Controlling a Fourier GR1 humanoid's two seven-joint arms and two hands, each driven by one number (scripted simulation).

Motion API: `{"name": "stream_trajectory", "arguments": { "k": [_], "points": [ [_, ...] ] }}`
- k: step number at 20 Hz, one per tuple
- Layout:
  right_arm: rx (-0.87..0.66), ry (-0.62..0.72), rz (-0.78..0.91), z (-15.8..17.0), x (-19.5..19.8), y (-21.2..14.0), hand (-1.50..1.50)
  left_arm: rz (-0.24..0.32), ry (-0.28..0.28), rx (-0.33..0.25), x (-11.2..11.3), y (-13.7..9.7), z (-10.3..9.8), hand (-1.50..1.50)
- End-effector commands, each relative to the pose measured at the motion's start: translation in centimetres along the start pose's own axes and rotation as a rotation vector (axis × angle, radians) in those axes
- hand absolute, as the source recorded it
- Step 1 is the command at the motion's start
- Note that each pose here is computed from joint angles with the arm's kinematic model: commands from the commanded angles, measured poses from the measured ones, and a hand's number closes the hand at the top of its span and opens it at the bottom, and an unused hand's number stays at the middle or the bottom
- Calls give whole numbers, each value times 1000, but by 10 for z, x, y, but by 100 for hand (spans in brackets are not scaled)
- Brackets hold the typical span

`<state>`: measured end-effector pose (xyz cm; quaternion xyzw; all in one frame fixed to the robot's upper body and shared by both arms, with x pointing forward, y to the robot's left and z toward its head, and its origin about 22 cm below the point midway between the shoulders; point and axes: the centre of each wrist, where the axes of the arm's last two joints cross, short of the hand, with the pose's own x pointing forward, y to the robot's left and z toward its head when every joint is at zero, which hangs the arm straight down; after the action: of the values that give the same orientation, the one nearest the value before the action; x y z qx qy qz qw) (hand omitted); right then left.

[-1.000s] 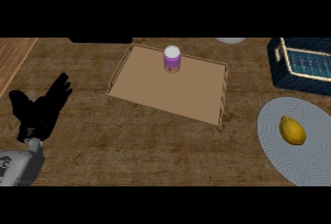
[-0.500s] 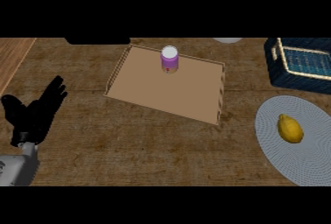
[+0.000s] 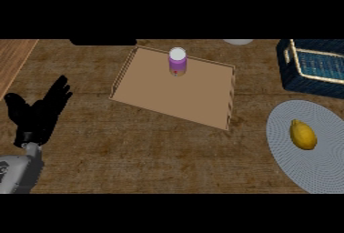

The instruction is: Pick the lemon from the placemat and place it in the basket

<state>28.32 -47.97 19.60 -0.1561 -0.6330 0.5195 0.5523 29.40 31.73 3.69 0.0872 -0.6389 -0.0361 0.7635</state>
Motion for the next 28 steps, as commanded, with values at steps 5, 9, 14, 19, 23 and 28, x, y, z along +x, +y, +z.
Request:
{"name": "stream_trajectory", "arguments": {
  "k": [5, 9, 14, 19, 23, 28],
  "points": [
    [16, -115, -95, -41, -34, 77, -150, 5, 5, -7, 2, -8, 1, 0],
    [-27, -137, -201, -46, -48, 95, -150, -4, 5, -12, 6, -19, 9, 0],
    [70, -68, -90, -67, -51, 118, -150, -2, 1, -9, -18, -17, 0, 0],
    [131, -33, -63, -87, -48, 142, -150, 15, -7, 6, -11, -5, -9, 0],
    [134, -33, -45, -79, -47, 131, -150, 3, 13, -8, -16, -13, 0, 0],
    [139, -65, -55, -59, -62, 116, -150, -1, 20, 16, 5, -5, 1, 0]
  ]
}}
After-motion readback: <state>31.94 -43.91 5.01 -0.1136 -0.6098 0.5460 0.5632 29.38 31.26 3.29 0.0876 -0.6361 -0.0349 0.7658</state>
